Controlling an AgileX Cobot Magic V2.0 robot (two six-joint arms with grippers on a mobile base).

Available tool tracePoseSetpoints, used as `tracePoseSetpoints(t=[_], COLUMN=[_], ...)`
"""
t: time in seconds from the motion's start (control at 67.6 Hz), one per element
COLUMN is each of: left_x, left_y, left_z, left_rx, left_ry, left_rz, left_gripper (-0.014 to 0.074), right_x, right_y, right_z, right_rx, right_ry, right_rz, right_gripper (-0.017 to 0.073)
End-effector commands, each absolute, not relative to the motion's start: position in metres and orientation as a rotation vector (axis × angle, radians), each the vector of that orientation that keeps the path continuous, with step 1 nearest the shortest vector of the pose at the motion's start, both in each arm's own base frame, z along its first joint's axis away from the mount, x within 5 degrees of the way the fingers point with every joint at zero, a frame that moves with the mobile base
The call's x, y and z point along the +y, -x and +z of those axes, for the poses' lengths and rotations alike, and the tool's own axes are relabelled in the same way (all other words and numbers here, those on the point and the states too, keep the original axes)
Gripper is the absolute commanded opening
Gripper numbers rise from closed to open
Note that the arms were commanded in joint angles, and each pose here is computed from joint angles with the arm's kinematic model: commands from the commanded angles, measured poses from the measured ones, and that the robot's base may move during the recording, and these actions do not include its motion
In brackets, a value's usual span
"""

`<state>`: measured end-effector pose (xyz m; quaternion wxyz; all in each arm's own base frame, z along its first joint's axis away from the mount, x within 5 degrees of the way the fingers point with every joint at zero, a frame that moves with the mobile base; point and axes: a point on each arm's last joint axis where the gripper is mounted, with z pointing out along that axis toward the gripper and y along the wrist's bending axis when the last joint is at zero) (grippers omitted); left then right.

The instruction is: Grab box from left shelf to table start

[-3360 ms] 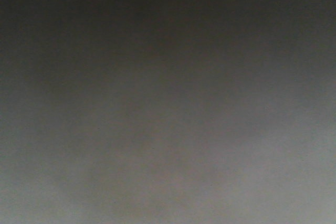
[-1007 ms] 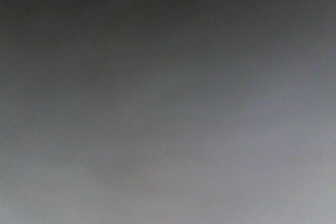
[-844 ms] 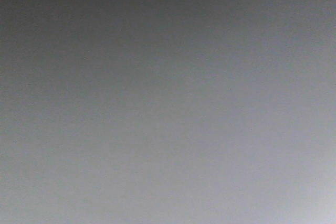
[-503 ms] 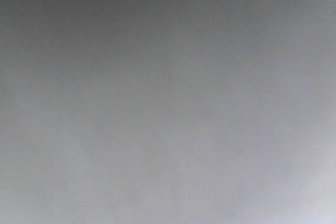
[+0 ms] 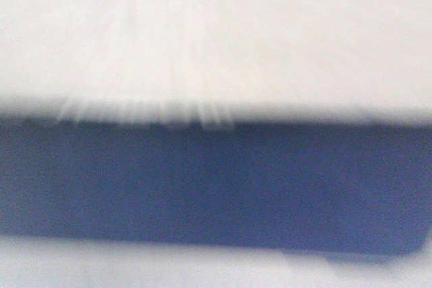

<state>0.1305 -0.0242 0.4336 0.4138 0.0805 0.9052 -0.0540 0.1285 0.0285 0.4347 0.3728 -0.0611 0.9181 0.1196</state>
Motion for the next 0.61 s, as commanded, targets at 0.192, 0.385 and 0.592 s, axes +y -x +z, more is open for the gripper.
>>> tracePoseSetpoints(t=[0.192, 0.385, 0.592], left_x=[-0.038, -0.044, -0.049], left_y=[-0.210, -0.253, -0.283], left_z=[0.440, 0.410, 0.383], left_rx=[2.209, 2.314, 2.398], left_ry=[-0.185, -0.188, -0.190], left_rz=[-0.157, -0.145, -0.140], left_gripper=[-0.0099, -0.0099, -0.0099], right_x=[0.030, 0.031, 0.029], right_y=[-0.201, -0.238, -0.265], right_z=[0.426, 0.405, 0.387], right_rx=[2.359, 2.399, 2.428], right_ry=[0.133, 0.115, 0.111], right_rz=[0.259, 0.239, 0.191], right_gripper=[0.0067, 0.0067, 0.0067])
